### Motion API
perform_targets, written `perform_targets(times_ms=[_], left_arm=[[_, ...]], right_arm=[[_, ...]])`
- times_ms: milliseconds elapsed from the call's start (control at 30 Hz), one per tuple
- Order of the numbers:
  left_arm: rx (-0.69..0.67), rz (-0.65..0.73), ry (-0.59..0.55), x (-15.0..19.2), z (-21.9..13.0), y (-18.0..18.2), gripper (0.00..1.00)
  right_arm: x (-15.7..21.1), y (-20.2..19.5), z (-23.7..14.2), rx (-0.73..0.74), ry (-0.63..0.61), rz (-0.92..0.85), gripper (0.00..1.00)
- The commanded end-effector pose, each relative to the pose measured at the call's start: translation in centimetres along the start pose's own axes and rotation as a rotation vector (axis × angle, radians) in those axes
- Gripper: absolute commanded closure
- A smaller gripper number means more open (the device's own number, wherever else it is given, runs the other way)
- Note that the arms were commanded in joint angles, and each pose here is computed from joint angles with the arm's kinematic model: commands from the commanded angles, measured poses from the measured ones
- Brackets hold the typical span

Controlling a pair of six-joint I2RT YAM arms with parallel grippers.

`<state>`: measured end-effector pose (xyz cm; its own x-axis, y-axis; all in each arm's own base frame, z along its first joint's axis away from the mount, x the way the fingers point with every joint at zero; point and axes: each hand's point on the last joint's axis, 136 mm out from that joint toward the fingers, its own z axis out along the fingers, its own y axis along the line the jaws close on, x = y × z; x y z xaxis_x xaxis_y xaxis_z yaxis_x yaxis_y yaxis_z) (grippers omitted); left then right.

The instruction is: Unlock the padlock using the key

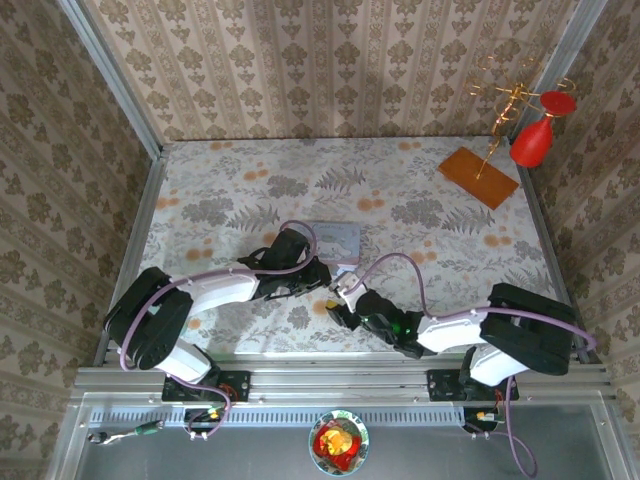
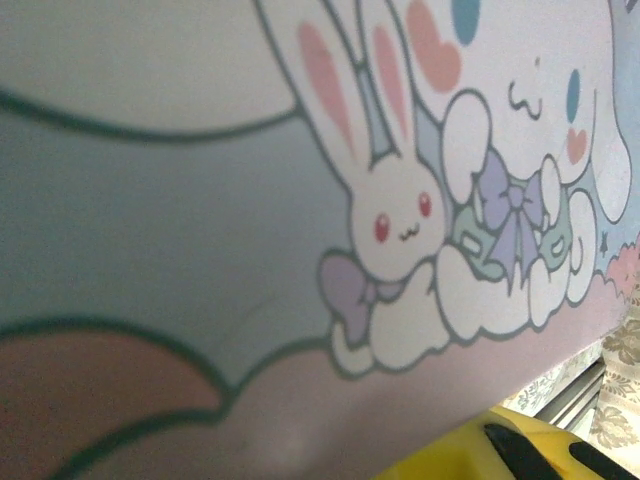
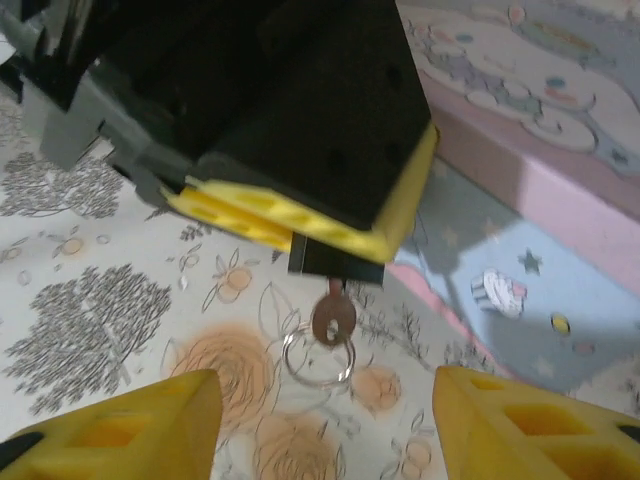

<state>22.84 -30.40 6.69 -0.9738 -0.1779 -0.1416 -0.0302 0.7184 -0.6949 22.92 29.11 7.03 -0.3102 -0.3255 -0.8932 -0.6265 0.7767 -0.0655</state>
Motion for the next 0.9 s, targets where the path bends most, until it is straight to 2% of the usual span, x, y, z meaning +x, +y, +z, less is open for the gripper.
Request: perform_targets(times_ms=[0,100,233,633,867], left_arm=[[0.036,0.032,-0.005,0.3,-0.5,-0.9,0.99],[0.047,0.034,0.002,0.5,-0.3,-1.1,0.99],[0.083,0.036,0.012,0.6,0.0,-1.7,0.99],[0.119,0.051,0.022,0.7,0.1,-2.6,0.99],[0.123,0.054,0.021,0.7,0.0,-2.8,0.99]], right_arm=[[-1.5,-1.3,0.6,0.115,-0.056,-0.02,0.45],[-1.0,-1.6,1.2,0.154,-0.038,-0.032,0.48],[-0.1,-1.6,2.3,0.187,0.02,-0.054,0.58],[0.2,-1.8,3.1,0.249,0.036,-0.052,0.63],[0.0,-1.7,3.3,0.251,0.044,-0.047,0.71]])
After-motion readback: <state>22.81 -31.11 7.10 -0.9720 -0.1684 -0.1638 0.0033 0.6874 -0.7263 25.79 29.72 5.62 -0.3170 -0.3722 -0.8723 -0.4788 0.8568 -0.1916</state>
